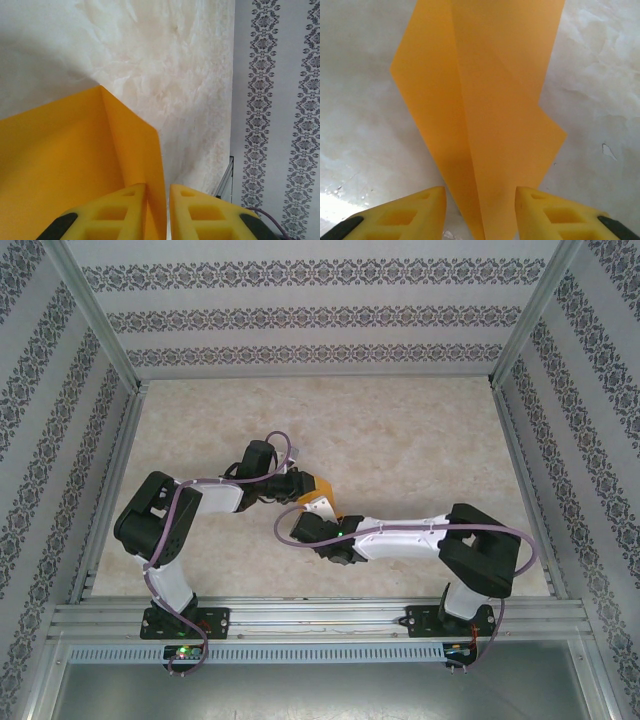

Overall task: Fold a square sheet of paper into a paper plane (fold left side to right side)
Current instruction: Fourth fold the wing at the center of the table.

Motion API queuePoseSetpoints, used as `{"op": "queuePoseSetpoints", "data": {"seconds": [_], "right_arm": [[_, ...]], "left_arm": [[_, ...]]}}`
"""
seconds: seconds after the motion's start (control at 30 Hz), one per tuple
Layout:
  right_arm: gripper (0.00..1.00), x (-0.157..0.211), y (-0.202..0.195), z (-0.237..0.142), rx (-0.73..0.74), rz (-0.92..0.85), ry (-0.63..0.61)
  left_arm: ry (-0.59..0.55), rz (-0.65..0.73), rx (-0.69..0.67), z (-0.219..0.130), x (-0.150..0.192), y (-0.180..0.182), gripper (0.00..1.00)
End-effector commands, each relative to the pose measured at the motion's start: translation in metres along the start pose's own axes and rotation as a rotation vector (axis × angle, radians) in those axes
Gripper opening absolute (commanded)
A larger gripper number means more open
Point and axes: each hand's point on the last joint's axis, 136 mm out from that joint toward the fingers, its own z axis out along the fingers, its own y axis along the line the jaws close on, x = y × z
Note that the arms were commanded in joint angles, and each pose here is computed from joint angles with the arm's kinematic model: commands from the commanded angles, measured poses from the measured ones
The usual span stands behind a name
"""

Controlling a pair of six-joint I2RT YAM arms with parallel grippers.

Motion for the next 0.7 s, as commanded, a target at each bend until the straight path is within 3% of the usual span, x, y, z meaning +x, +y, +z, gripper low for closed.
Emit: {"op": "queuePoseSetpoints", "data": {"seconds": [0.0,0.23,0.53,0.67], "right_arm": [[0.37,-0.003,-0.007,0.003,0.061,0.002,-0.004],[0.28,0.002,-0.012,0.009,0.082,0.006,0.021],[0.00,0.005,-0.018,0.010,0.095,0.022,0.026],[0.00,0.005,-0.020,0.009,0.081,0.030,0.026]], "left_arm": [[-0.016,0.038,0.016,-0.003,-0.004,-0.019,0.20],[-0.018,0.041,0.010,-0.004,-0.004,-0.018,0.20],[-0.056,0.066,-0.044,-0.019,-0.007,-0.015,0.24],[-0.094,0.064,-0.062,-0.041,-0.012,-0.011,0.30]]}}
